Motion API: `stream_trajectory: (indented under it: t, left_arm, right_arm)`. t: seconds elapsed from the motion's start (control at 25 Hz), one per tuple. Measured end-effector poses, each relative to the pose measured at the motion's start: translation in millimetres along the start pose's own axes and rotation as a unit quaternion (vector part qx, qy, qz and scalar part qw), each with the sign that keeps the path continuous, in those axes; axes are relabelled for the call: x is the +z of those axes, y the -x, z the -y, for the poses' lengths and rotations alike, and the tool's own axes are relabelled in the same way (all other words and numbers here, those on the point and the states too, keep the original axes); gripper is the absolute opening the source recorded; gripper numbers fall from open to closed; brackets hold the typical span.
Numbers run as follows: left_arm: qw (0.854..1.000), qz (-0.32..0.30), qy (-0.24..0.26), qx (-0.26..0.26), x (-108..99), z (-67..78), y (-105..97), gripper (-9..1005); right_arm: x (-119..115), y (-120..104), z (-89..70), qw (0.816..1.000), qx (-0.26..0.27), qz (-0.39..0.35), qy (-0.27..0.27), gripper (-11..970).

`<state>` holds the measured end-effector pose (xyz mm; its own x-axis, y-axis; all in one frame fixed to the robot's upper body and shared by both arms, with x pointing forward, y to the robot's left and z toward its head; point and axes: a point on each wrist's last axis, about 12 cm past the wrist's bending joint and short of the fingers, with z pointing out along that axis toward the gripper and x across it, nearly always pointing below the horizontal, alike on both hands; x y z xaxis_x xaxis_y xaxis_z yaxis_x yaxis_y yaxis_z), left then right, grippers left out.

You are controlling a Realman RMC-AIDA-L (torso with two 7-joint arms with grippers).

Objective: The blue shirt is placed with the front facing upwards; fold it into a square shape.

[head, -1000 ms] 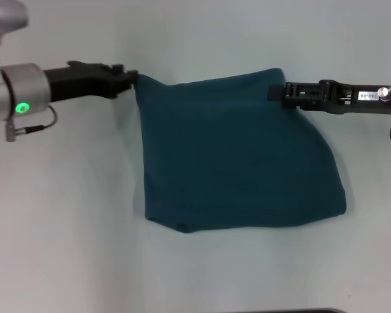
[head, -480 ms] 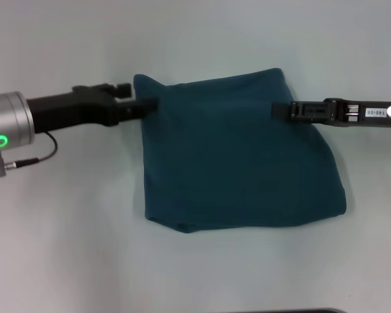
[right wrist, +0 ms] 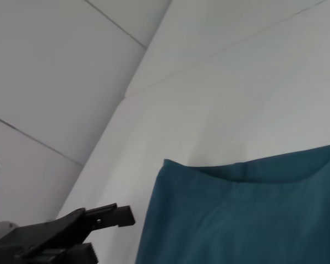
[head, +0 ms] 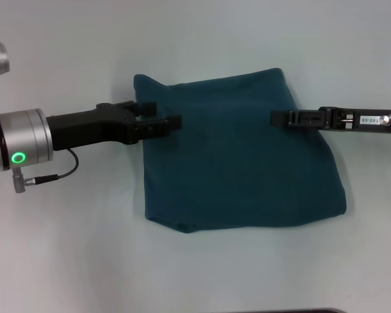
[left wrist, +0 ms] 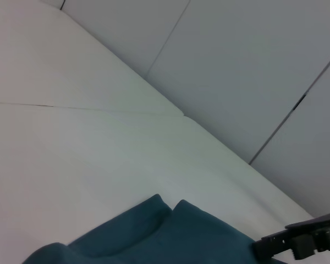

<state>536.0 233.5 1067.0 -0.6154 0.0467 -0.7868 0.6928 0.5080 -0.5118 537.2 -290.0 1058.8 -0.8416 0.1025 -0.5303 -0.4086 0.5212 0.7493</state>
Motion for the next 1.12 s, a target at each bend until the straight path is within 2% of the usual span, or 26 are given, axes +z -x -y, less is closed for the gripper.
stream_trajectory:
  t: [0.24, 0.36, 0.8, 1.12]
  left_arm:
    - [1.0, -0.001, -0.01, 0.007, 0.6, 2.4, 0.7, 810]
    - [1.0, -0.005, -0.016, 0.013, 2.9, 3.8, 2.1, 810]
    - [1.0, -0.013, -0.019, 0.019, 6.9, 4.7, 3.3, 809]
    - [0.999, -0.01, -0.027, 0.028, 5.9, 6.5, 9.0, 810]
  right_arm:
    - [3.3, -1.6, 1.3, 1.0, -0.002, -0.011, -0.008, 697]
    - [7.0, -3.8, 3.6, 1.0, -0.002, -0.022, -0.02, 519]
    - [12.6, -2.1, 8.0, 0.999, -0.02, -0.025, -0.044, 88]
    - [10.9, 15.4, -3.4, 0.999, -0.052, 0.006, -0.012, 46]
